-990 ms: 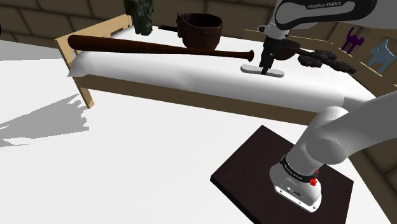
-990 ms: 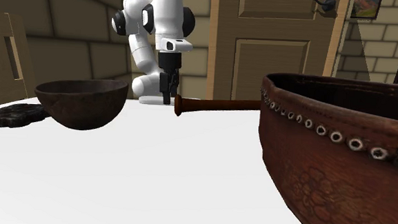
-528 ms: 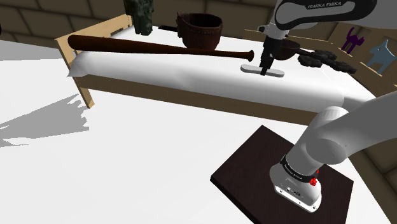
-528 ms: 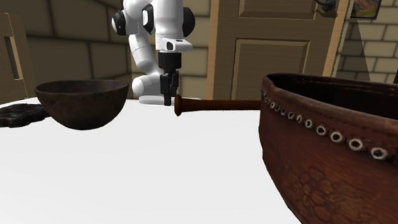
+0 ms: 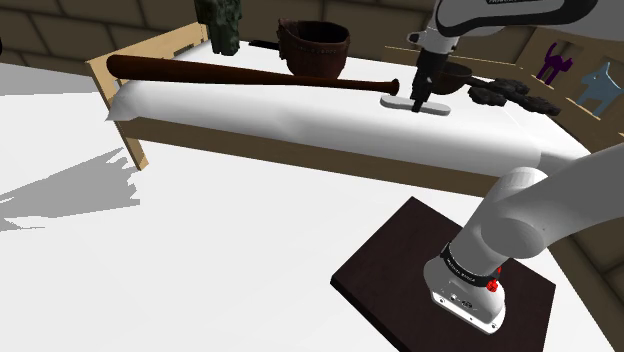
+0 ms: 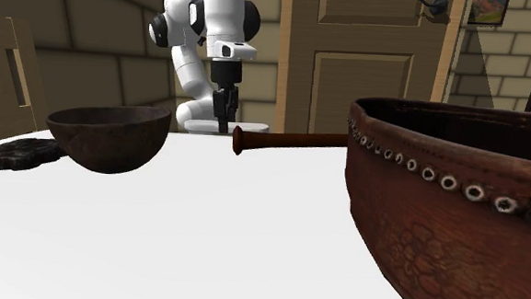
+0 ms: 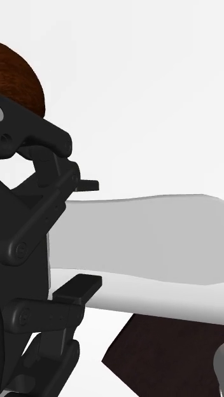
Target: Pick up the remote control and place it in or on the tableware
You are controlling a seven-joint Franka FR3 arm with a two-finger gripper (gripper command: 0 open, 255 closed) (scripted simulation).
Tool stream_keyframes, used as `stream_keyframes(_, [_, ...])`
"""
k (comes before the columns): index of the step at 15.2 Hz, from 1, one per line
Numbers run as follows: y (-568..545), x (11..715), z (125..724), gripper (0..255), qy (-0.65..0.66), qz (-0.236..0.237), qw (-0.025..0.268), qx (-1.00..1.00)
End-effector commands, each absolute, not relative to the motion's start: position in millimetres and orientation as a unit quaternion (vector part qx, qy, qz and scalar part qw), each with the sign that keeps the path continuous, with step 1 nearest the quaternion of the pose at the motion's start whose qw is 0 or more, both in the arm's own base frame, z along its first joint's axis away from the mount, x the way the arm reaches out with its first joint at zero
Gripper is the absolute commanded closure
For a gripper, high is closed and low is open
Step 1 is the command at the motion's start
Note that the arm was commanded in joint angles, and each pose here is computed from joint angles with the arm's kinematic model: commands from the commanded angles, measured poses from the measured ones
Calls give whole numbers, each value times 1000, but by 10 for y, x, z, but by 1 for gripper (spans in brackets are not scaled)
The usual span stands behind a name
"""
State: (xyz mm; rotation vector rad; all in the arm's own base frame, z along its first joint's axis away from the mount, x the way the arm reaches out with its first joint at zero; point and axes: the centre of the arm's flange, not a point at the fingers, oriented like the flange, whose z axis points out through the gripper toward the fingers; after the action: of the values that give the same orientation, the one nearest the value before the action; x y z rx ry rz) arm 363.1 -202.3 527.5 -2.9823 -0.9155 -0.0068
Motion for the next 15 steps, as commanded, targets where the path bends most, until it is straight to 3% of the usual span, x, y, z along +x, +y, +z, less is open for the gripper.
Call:
stream_keyframes(1, [-2013,3631,5384,255,-293,-2,11,-956])
stream_keyframes(15, [-2013,3631,6123,255,-293,-2,11,-956])
